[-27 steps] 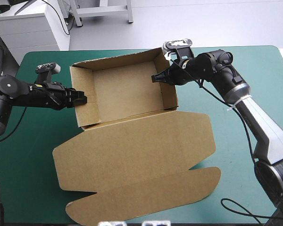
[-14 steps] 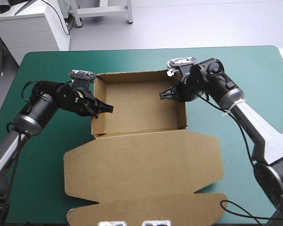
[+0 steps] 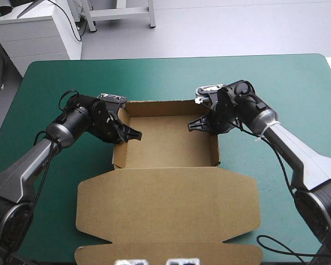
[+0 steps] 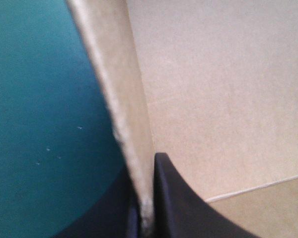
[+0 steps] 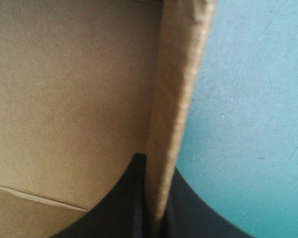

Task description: Fold the box

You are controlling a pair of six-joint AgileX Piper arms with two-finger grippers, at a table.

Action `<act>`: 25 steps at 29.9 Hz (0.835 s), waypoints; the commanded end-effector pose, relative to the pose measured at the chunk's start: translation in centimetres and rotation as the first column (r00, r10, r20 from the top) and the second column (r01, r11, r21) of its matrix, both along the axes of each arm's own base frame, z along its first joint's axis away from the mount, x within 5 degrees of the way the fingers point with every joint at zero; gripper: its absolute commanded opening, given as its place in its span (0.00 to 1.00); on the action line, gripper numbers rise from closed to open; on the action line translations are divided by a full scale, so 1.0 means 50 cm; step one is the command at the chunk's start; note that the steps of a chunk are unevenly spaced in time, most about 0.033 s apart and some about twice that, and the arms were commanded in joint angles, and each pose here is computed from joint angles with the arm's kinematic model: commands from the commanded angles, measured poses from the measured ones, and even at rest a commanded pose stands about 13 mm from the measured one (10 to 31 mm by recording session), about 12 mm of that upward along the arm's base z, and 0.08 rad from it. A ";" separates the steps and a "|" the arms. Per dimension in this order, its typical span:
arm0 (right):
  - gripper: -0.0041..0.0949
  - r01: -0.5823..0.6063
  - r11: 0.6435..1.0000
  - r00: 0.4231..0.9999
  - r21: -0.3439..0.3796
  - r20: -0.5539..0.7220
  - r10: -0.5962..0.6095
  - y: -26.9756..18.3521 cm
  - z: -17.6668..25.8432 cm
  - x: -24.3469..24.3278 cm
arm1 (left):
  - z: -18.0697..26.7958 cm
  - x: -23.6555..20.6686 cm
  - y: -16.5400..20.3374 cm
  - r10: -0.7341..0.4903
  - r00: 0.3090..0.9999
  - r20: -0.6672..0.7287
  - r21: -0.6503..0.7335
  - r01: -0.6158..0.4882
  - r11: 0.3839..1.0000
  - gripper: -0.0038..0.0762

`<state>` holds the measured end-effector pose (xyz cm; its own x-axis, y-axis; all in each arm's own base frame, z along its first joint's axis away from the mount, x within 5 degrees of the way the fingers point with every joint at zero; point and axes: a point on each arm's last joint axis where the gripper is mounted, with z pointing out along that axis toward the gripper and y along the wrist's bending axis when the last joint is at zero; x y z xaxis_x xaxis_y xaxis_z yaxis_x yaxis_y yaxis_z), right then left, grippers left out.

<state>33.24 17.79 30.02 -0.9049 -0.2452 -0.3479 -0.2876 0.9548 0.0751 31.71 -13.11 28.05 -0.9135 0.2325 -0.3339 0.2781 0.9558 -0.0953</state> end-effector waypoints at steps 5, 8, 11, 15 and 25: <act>0.03 -0.030 0.998 0.999 0.063 -0.040 0.033 0.030 -0.021 0.003 | -0.005 0.005 -0.020 -0.033 0.999 -0.012 -0.024 0.033 0.999 0.04; 0.03 -0.027 0.997 0.998 0.068 -0.053 0.030 0.036 -0.035 0.009 | -0.011 0.008 -0.021 -0.033 0.999 -0.019 -0.021 0.033 0.999 0.04; 0.03 -0.028 0.998 0.998 0.057 -0.052 0.031 0.035 -0.040 0.012 | -0.012 0.009 -0.021 -0.068 0.998 -0.011 -0.009 0.068 0.998 0.04; 0.16 -0.026 1.000 0.999 0.003 -0.034 0.026 0.026 -0.038 0.015 | -0.013 0.008 -0.021 -0.113 0.994 -0.011 0.009 0.113 0.994 0.07; 0.49 0.011 0.996 0.999 -0.092 0.047 -0.006 0.008 0.042 0.030 | -0.013 0.007 -0.020 -0.154 0.988 -0.007 0.022 0.154 0.988 0.38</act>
